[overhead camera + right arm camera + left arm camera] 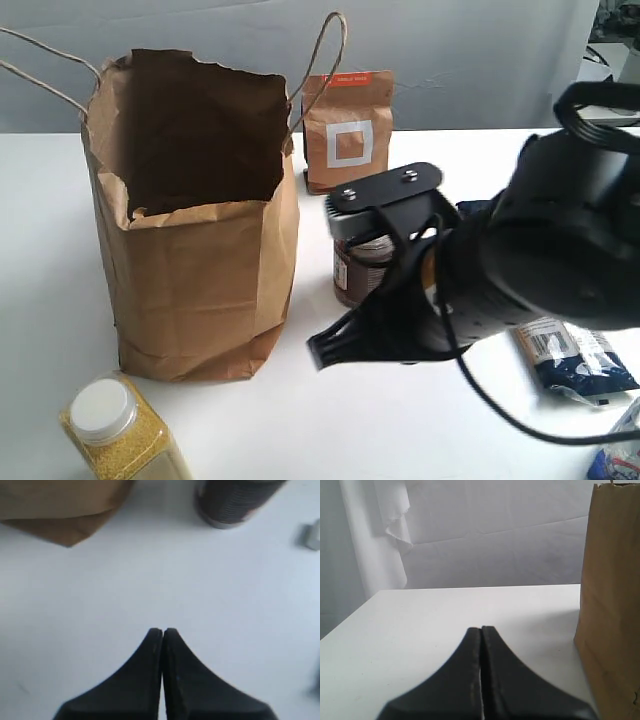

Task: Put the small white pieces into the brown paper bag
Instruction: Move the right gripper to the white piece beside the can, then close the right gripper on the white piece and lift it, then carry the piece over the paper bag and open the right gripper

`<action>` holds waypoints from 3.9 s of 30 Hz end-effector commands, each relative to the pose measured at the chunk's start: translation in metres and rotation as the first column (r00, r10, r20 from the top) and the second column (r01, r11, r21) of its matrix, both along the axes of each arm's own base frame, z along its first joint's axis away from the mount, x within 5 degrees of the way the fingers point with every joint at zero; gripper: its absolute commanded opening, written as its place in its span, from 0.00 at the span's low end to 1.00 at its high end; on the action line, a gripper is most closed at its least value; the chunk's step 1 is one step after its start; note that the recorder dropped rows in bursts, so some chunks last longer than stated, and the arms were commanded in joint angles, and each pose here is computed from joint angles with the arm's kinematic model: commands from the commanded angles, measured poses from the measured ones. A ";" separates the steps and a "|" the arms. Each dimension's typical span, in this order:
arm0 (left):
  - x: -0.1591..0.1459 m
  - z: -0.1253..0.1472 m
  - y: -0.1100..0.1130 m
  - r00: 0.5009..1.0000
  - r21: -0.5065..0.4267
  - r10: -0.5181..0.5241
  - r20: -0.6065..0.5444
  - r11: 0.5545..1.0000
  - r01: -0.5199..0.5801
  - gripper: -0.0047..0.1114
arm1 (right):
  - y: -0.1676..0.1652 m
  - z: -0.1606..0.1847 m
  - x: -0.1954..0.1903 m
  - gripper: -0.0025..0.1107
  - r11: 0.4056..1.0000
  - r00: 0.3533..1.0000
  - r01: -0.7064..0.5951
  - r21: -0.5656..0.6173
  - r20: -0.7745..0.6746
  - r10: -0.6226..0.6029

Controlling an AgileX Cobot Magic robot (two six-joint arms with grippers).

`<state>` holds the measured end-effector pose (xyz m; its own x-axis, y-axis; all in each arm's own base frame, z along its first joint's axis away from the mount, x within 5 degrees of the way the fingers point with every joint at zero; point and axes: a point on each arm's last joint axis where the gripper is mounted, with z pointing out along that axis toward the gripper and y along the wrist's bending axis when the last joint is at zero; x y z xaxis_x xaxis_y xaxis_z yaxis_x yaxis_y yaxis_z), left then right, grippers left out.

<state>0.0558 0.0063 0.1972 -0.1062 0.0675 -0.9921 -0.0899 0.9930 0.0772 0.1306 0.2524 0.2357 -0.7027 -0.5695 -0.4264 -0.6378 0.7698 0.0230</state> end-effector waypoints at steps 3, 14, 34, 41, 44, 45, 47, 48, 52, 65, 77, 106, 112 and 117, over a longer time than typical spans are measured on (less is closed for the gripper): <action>0.000 -0.001 0.000 1.000 0.000 -0.008 0.005 1.000 0.008 0.04 | -0.038 -0.005 0.049 0.07 0.989 0.989 0.146 -0.038 0.038 -0.144; 0.000 -0.001 0.000 1.000 0.000 -0.008 0.005 1.000 0.008 0.04 | -0.065 -0.047 0.131 0.50 0.963 0.963 0.268 -0.017 0.038 -0.268; 0.000 -0.001 0.000 1.000 0.000 -0.008 0.005 1.000 0.008 0.04 | -0.023 -0.136 0.180 0.46 0.948 0.941 0.263 -0.178 -0.169 -0.293; 0.000 -0.001 0.000 1.000 0.000 -0.008 0.005 1.000 0.008 0.04 | -0.026 -0.138 0.177 0.04 0.935 0.925 0.281 -0.218 -0.198 -0.325; 0.000 -0.001 0.000 1.000 0.000 -0.008 0.005 1.000 0.008 0.04 | -0.028 -0.138 0.174 0.02 0.928 0.918 0.277 -0.251 -0.218 -0.332; 0.000 -0.001 0.000 1.000 0.000 -0.008 0.005 1.000 0.008 0.04 | -0.030 -0.139 0.173 0.02 0.925 0.914 0.274 -0.264 -0.226 -0.336; 0.000 -0.001 0.000 1.000 0.000 -0.008 0.005 1.000 0.008 0.04 | -0.031 -0.139 0.167 0.02 0.923 0.913 0.265 -0.279 -0.235 -0.333; 0.000 -0.001 0.000 1.000 0.000 -0.008 0.005 1.000 0.008 0.04 | -0.031 -0.137 0.162 0.02 0.926 0.917 0.257 -0.276 -0.233 -0.324; 0.000 -0.001 0.000 1.000 0.000 -0.008 0.005 1.000 0.008 0.04 | -0.036 -0.128 0.138 0.02 0.947 0.938 0.235 -0.221 -0.204 -0.280; 0.000 -0.001 0.000 1.000 0.000 -0.008 0.005 1.000 0.008 0.04 | -0.062 0.004 0.031 0.02 0.963 0.993 0.107 0.247 0.028 -0.117; 0.000 -0.001 0.000 1.000 0.000 -0.008 0.005 1.000 0.008 0.04 | -0.061 0.113 -0.050 0.02 0.669 0.965 -0.227 0.707 0.258 0.055; 0.000 -0.001 0.000 1.000 0.000 -0.008 0.005 1.000 0.008 0.04 | 0.141 0.102 0.070 0.08 0.896 0.973 -0.199 0.397 0.190 0.131; 0.000 -0.001 0.000 1.000 0.000 -0.008 0.005 1.000 0.008 0.04 | 0.142 0.086 0.077 0.45 0.913 0.984 -0.168 0.373 0.123 0.130; 0.000 -0.001 0.000 1.000 0.000 -0.008 0.005 1.000 0.008 0.04 | 0.142 0.087 0.074 0.47 0.913 0.985 -0.167 0.373 0.102 0.139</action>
